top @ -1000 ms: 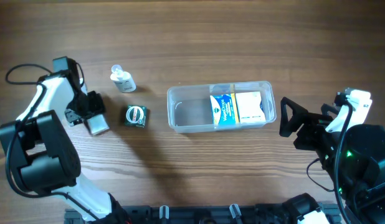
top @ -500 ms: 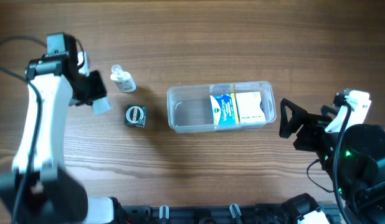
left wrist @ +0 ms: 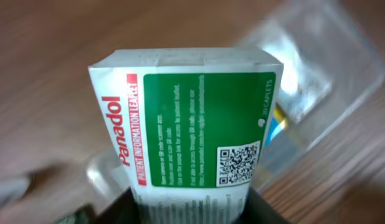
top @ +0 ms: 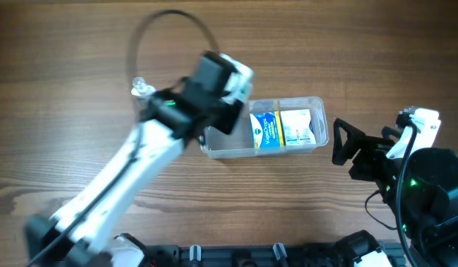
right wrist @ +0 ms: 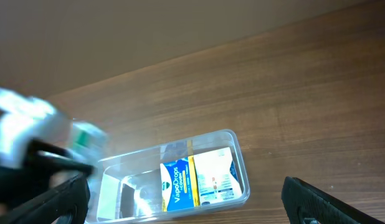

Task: Pack container
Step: 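Carry the Panadol box into the container's left side and release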

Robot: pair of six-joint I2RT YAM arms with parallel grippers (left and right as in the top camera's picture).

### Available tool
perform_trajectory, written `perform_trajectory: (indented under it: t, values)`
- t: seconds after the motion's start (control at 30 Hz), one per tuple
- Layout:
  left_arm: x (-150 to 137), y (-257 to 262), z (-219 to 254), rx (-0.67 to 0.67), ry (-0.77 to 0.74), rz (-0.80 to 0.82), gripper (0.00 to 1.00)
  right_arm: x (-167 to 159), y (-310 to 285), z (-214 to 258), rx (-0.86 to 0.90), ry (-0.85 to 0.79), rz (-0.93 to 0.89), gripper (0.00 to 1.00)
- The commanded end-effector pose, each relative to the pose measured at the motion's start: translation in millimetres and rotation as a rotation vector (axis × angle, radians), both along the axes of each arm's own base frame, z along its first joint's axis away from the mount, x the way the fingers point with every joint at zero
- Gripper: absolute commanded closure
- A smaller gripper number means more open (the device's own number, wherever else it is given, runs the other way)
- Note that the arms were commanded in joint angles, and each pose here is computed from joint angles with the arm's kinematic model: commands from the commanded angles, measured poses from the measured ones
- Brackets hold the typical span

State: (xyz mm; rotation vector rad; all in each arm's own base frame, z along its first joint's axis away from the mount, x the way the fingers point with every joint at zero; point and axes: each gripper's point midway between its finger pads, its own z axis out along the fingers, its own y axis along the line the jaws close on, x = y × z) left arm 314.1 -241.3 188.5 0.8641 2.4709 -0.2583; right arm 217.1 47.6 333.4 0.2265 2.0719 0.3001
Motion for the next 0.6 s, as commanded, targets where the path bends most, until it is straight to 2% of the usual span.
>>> perform_trajectory:
  t: [0.0, 0.1, 0.13, 0.2, 0.23, 0.33, 0.43, 0.57]
  values:
    - [3.2, -6.9, -48.3, 0.244, -0.025, -0.299, 0.69, 0.8, -3.7, 1.9, -0.007, -0.005, -0.019, 0.0]
    - [2.2, -5.1, -75.1, 0.347, -0.007, -0.471, 0.67, 0.8, -3.7, 1.9, -0.007, -0.005, -0.019, 0.0]
    - [3.4, -2.4, -82.5, 0.395, -0.012, -0.534, 0.68, 0.8, -3.7, 1.9, -0.007, -0.005, -0.019, 0.0]
    - [8.8, 4.1, -87.9, 0.46, -0.028, -0.575, 0.7, 0.8, -3.7, 1.9, -0.007, -0.005, -0.019, 0.0]
    - [10.6, 6.2, -89.0, 0.48, -0.035, -0.596, 0.66, 0.8, -3.7, 1.9, -0.007, -0.005, -0.019, 0.0]
    - [10.6, 8.3, -92.4, 0.508, -0.042, -0.678, 0.62, 0.8, -3.7, 1.9, -0.007, -0.005, -0.019, 0.0]
    - [8.7, 10.2, -101.0, 0.539, -0.028, -0.747, 0.62, 0.8, -3.7, 1.9, -0.007, -0.005, -0.019, 0.0]
    - [7.7, 12.7, -119.9, 0.555, 0.021, -0.768, 0.57, 0.8, -3.7, 1.9, -0.007, -0.005, -0.019, 0.0]
